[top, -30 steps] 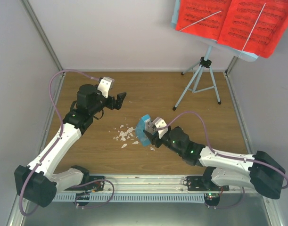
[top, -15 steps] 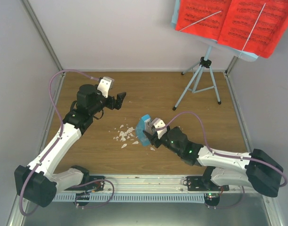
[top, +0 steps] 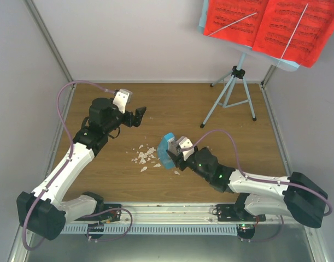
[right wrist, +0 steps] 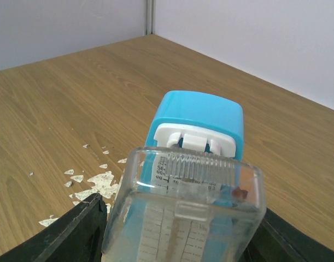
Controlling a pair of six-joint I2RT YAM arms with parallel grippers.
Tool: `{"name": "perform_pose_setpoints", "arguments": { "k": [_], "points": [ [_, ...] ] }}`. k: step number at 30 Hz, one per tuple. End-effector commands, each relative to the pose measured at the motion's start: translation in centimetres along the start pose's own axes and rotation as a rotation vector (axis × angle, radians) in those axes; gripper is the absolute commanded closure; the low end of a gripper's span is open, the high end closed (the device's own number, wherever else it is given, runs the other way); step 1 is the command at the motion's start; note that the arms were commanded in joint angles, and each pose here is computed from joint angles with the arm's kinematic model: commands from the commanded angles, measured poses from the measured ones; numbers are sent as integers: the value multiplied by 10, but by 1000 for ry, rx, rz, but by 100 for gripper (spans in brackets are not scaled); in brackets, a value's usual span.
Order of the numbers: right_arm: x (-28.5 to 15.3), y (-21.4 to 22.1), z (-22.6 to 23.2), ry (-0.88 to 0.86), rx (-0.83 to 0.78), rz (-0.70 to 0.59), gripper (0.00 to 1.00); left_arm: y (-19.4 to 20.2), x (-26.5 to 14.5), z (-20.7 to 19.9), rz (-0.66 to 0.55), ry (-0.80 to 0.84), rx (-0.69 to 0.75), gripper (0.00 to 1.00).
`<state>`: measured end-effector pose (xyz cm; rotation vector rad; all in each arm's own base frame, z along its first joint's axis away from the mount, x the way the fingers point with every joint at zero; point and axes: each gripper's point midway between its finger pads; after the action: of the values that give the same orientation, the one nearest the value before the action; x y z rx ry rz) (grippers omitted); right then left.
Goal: Pack up the instrument practice props
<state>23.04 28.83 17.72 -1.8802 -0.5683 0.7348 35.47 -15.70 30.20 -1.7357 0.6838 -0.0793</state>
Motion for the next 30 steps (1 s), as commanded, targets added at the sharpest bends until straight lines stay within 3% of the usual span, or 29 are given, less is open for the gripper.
{"name": "perform_pose_setpoints", "arguments": {
  "k": [1, 13, 23, 30],
  "points": [
    [2, -3, -5, 29, 4, -28, 40, -11, -1, -1, -52, 8, 22, 3],
    [4, 11, -5, 29, 2, 1, 40, -12, -2, -3, -56, 16, 24, 3],
    [-2, -12, -12, 36, -3, -56, 40, -11, -2, -4, -53, 21, 25, 3],
    [2, -6, -10, 34, -5, -45, 40, -10, -1, -3, -49, 21, 23, 3]
  ]
}}
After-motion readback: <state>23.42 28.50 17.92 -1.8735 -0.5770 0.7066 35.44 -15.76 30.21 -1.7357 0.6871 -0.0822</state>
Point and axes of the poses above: each gripper's point midway between its finger pads, its own x axis out along the fingers, its own z axis along the line the jaws close on, y = z × x, and after that the axes turned 14 degrees about -x, right-handed
